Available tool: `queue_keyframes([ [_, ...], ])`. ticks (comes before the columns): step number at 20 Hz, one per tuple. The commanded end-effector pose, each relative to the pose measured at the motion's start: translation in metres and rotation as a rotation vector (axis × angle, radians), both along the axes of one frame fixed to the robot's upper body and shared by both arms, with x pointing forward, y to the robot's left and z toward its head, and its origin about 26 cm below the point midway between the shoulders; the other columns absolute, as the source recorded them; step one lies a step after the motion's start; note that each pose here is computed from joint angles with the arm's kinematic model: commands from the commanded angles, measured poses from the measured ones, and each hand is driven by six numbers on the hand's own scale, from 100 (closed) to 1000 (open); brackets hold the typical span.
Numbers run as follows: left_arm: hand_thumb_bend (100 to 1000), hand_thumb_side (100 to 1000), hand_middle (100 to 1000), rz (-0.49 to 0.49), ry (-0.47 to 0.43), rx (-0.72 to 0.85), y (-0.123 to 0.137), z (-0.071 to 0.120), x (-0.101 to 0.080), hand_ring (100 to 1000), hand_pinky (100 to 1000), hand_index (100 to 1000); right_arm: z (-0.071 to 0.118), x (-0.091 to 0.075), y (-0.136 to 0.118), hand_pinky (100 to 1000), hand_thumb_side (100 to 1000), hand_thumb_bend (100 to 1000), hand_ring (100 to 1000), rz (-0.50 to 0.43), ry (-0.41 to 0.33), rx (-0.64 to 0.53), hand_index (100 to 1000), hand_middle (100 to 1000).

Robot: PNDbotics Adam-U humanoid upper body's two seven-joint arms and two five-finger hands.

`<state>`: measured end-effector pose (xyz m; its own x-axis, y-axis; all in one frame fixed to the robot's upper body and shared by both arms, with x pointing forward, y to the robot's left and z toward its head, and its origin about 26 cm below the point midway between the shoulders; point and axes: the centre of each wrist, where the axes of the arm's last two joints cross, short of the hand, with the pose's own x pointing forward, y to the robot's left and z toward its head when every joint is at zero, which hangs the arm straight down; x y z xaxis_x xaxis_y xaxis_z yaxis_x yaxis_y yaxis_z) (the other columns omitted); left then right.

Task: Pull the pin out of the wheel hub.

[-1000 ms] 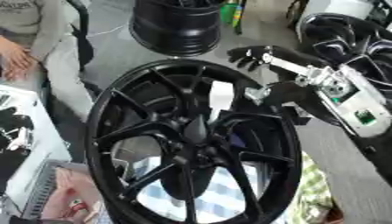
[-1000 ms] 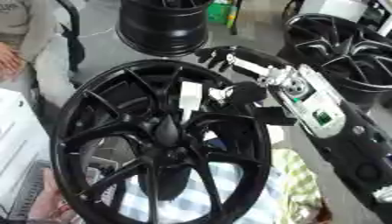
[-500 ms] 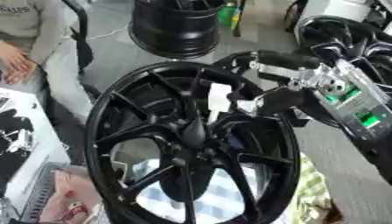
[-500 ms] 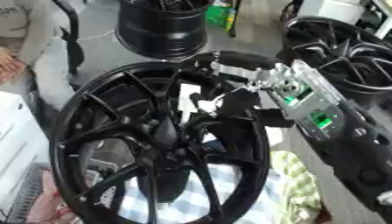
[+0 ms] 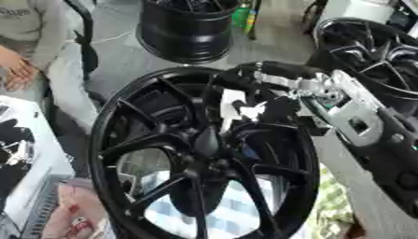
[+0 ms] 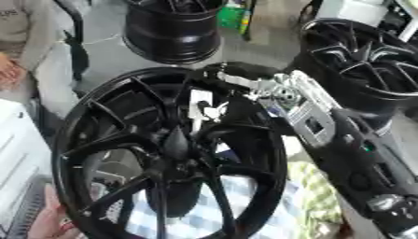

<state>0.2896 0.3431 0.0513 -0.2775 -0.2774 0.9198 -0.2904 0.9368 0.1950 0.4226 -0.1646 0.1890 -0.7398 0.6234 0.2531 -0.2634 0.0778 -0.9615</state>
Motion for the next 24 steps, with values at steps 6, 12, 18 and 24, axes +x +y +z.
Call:
queue_keyframes([
  [6, 212, 340, 625, -0.007, -0.017, 0.006, 0.001, 0.007, 0.002, 698, 708, 780, 0.009, 0.002, -0.008, 794, 523, 100, 848, -0.003, -0.033, -0.018, 981, 847],
  [12, 205, 342, 625, -0.007, -0.016, 0.004, 0.001, 0.006, 0.003, 699, 708, 780, 0.012, -0.003, -0.006, 759, 504, 100, 758, 0.022, -0.018, -0.031, 854, 694],
  [18, 189, 345, 626, -0.01, -0.014, 0.002, 0.0, 0.006, 0.003, 700, 708, 780, 0.009, -0.005, 0.001, 738, 459, 100, 725, 0.044, -0.005, -0.022, 787, 623],
  [24, 183, 347, 627, -0.012, -0.012, 0.001, 0.0, 0.005, 0.003, 701, 709, 779, 0.002, -0.005, 0.011, 727, 418, 100, 712, 0.07, 0.008, -0.021, 769, 605],
])
